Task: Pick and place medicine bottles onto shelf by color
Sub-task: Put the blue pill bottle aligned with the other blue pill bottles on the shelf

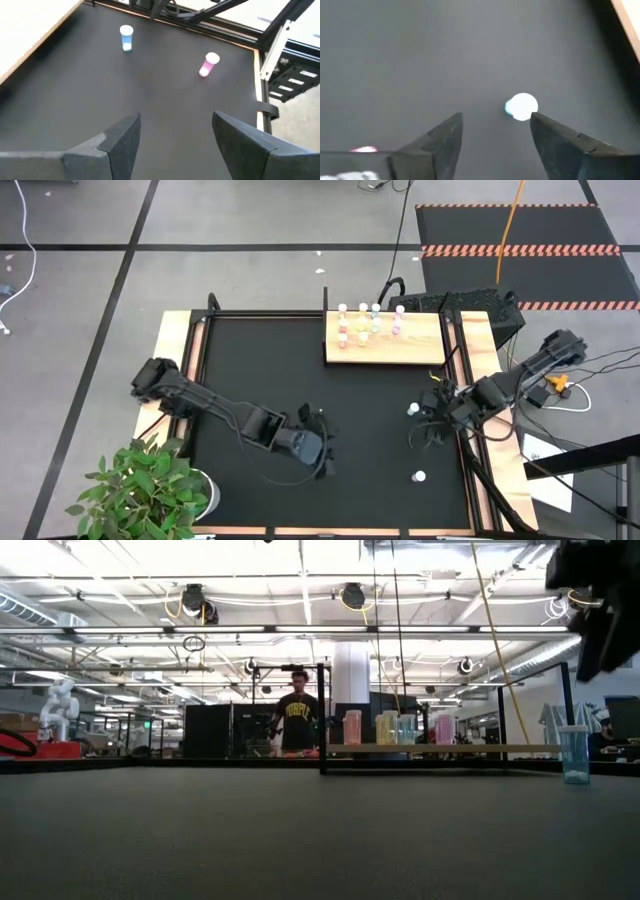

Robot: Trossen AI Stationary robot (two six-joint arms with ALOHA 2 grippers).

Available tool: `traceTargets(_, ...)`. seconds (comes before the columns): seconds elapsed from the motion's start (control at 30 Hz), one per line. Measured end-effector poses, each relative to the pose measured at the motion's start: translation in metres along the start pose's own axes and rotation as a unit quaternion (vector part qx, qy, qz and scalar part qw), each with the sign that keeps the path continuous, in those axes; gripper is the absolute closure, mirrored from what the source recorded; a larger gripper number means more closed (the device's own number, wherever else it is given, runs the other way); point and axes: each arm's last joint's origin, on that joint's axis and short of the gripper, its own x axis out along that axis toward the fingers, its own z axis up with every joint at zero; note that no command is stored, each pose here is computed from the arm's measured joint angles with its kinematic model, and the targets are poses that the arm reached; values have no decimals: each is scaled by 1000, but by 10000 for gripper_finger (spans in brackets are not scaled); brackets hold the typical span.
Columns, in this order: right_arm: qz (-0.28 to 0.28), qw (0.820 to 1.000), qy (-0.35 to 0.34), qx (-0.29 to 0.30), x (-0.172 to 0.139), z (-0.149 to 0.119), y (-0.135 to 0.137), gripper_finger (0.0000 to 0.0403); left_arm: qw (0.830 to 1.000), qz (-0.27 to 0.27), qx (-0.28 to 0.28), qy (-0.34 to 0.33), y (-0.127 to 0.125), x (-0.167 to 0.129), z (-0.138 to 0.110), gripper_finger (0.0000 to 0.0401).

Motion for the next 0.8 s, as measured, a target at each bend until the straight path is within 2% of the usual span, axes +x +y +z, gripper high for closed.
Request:
traceTargets(0.07, 8, 1000, 1, 3, 11, -5, -5, 156, 1000, 1, -5, -1, 2, 1, 1, 153)
traceTargets(0.2, -15, 1000, 11, 8, 29, -12, -15, 117, 1000, 3, -9, -6, 5, 4, 4, 153)
traceTargets(0.33, -36, 999, 20, -2, 40, -13, -22, 102, 1000, 8, -10, -15, 12, 10, 9, 153)
traceTargets(0.6, -25, 999, -1, 24, 58, -9, -30, 126, 999, 9, -30, -26, 26, 16, 20, 153)
traceTargets(0.8, -24, 999, 11, 42, 64, -11, -35, 165, 999, 6, -34, -33, 29, 17, 23, 153)
